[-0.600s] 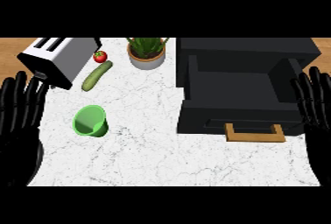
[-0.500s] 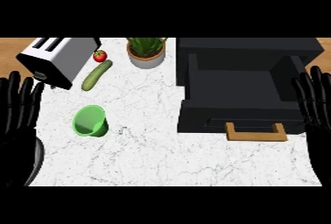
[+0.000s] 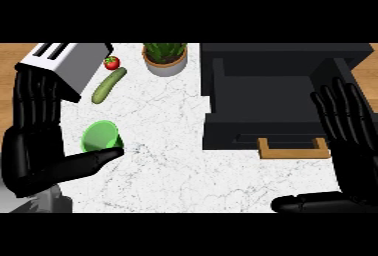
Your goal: Pick up the cup, place it into the drawer and close the drawer
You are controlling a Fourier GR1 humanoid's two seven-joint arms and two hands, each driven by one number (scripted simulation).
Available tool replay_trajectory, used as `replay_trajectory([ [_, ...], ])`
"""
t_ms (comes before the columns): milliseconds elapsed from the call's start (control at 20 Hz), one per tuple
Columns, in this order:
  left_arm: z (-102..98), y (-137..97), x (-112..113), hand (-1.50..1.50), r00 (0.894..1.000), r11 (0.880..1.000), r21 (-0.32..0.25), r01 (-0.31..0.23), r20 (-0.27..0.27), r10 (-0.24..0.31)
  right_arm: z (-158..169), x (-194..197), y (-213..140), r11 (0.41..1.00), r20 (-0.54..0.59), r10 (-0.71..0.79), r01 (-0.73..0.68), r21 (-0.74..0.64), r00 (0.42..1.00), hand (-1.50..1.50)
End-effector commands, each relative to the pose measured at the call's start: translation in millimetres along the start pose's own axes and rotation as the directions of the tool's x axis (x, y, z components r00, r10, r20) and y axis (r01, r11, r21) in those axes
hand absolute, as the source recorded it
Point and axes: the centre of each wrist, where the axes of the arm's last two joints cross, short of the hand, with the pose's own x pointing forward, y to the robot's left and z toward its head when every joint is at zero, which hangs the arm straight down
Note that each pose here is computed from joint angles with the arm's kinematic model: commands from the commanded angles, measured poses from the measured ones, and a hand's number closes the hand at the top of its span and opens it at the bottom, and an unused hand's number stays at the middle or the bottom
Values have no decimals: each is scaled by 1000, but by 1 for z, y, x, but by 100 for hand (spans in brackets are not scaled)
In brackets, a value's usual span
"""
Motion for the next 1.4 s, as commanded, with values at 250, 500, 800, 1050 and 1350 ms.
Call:
replay_trajectory([
  [250,-7,-23,-7,-150,999,998,41,-39,-19,39,4,3,-10,1000,-8,-22,22,-9,1000,-150],
  [500,-10,-28,-4,-150,999,998,50,-30,-19,31,-5,-3,15,1000,-13,-22,22,13,1000,-150],
  [800,2,-16,-31,-150,998,997,72,-13,-62,17,-23,-7,-6,999,-8,-37,37,9,999,-150],
  [1050,-1,5,-32,-150,995,995,101,3,-96,7,0,5,-15,1000,13,-17,17,3,1000,-150],
  [1350,6,-2,-54,-150,989,993,112,30,-150,-13,-20,3,-4,1000,4,-15,15,-10,1000,-150],
])
